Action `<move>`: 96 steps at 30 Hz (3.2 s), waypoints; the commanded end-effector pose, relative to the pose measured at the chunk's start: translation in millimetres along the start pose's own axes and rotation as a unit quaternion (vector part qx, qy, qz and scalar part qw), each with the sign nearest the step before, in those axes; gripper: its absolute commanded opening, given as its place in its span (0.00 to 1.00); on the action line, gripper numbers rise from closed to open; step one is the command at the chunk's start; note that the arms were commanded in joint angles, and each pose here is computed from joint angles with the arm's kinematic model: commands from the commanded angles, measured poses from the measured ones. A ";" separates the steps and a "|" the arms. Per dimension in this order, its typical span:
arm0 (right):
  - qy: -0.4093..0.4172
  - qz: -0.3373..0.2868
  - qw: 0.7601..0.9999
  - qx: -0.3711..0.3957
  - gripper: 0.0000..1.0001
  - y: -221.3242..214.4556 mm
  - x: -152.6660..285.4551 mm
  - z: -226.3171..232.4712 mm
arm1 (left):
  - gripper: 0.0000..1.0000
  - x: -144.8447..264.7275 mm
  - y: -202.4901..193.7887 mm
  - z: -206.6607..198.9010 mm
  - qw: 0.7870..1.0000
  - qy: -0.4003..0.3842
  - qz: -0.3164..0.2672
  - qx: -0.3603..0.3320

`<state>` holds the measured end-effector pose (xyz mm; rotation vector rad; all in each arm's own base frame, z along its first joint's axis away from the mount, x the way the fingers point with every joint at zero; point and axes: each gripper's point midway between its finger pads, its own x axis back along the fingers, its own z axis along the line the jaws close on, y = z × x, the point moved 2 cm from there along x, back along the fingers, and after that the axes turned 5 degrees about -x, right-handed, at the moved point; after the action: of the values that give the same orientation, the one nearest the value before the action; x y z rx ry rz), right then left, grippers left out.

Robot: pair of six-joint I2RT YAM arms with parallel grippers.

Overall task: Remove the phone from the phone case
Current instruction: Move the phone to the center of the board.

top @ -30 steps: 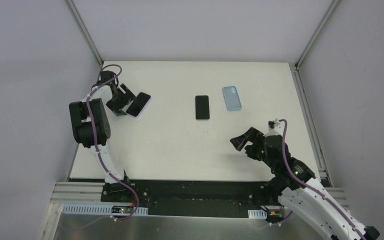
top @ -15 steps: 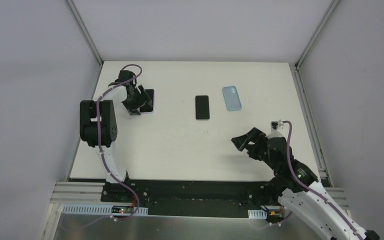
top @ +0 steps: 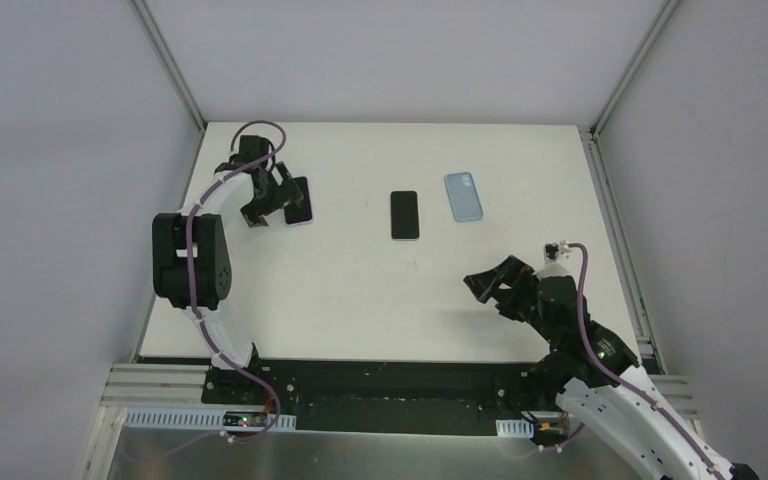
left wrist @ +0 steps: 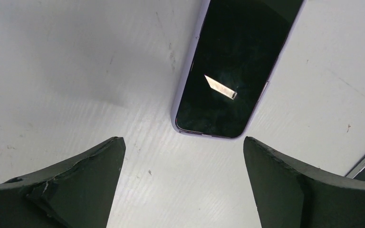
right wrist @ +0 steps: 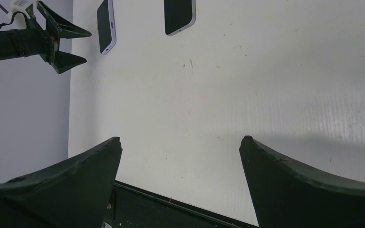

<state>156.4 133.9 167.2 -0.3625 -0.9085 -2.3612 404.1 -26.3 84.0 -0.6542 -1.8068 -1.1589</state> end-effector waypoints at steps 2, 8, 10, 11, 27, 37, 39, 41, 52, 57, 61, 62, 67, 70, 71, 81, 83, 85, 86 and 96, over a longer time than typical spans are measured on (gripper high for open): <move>-0.001 -0.009 1.000 0.005 0.99 5.1 1.3 1.9 | 0.99 5.3 12.4 -6.7 0.999 0.037 -0.015 -0.023; -0.005 -0.016 1.000 0.009 0.99 8.7 3.5 1.0 | 0.99 2.4 13.7 -7.3 0.995 0.076 -0.014 -0.056; -0.007 -0.014 1.000 0.010 0.99 8.0 2.4 1.1 | 0.99 2.4 13.8 -9.6 0.994 0.078 -0.014 -0.071; -0.007 -0.012 1.000 0.010 0.99 7.6 1.7 1.6 | 0.99 3.0 13.8 -11.1 0.993 0.081 -0.013 -0.080; -0.006 -0.007 1.000 0.006 0.99 5.9 -1.1 3.0 | 0.99 -6.9 4.7 -32.4 0.984 0.103 0.026 -0.143; -0.003 -0.011 1.000 0.004 0.99 6.0 1.3 1.7 | 0.94 -11.6 0.7 -40.5 0.986 0.094 0.038 -0.134; -0.002 -0.013 1.000 0.004 0.99 6.5 2.4 1.0 | 0.92 -10.7 0.3 -41.1 0.986 0.092 0.039 -0.134; -0.002 -0.015 1.000 0.005 0.99 6.8 3.0 0.3 | 0.92 -6.0 3.6 -40.0 0.986 0.095 0.030 -0.130; -0.003 -0.013 1.000 0.003 1.00 5.6 1.5 -0.1 | 0.56 34.8 78.3 -75.3 0.994 0.018 -0.058 -0.095; -0.015 -0.010 1.000 0.013 0.99 6.2 -1.9 -1.2 | 0.34 10.7 90.4 -75.7 0.999 -0.016 -0.036 -0.024; -0.017 -0.004 1.000 0.016 0.99 6.0 -6.6 1.4 | 0.28 -12.0 103.1 -67.0 0.997 -0.049 -0.035 0.047; -0.018 0.000 1.000 0.016 0.99 4.8 -8.2 1.8 | 0.26 -16.0 107.7 -65.6 0.995 -0.064 -0.039 0.067; -0.021 0.013 1.000 0.014 0.99 1.5 -14.5 4.2 | 0.16 -32.2 135.9 -62.3 0.974 -0.143 -0.076 0.158; -0.021 0.016 1.000 0.014 0.99 1.0 -18.4 6.1 | 0.09 -46.0 142.4 -66.7 0.962 -0.179 -0.079 0.187; -0.022 0.017 1.000 0.013 0.99 0.8 -19.5 6.2 | 0.07 -51.2 142.9 -67.1 0.958 -0.188 -0.077 0.204; -0.023 0.012 1.000 0.009 0.99 3.0 -20.9 6.0 | 0.00 -87.5 132.9 -63.9 0.929 -0.209 -0.047 0.301; -0.023 0.011 1.000 0.008 0.99 3.4 -21.0 5.3 | 0.00 -88.2 132.2 -60.5 0.925 -0.206 -0.055 0.314; -0.021 0.010 1.000 0.007 0.99 3.9 -20.6 6.0 | 0.00 -90.2 129.5 -55.2 0.924 -0.196 -0.056 0.324; -0.020 0.011 1.000 0.007 0.99 3.4 -20.5 5.9 | 0.00 -91.8 127.2 -53.2 0.923 -0.191 -0.054 0.331; -0.018 0.005 1.000 0.006 0.99 4.8 -17.0 4.3 | 0.00 -104.2 96.6 -45.1 0.917 -0.163 -0.024 0.364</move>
<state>169.2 141.1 150.6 -0.4603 -0.9415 -2.3120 561.3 -23.3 46.7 -0.3892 -2.3755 -0.3658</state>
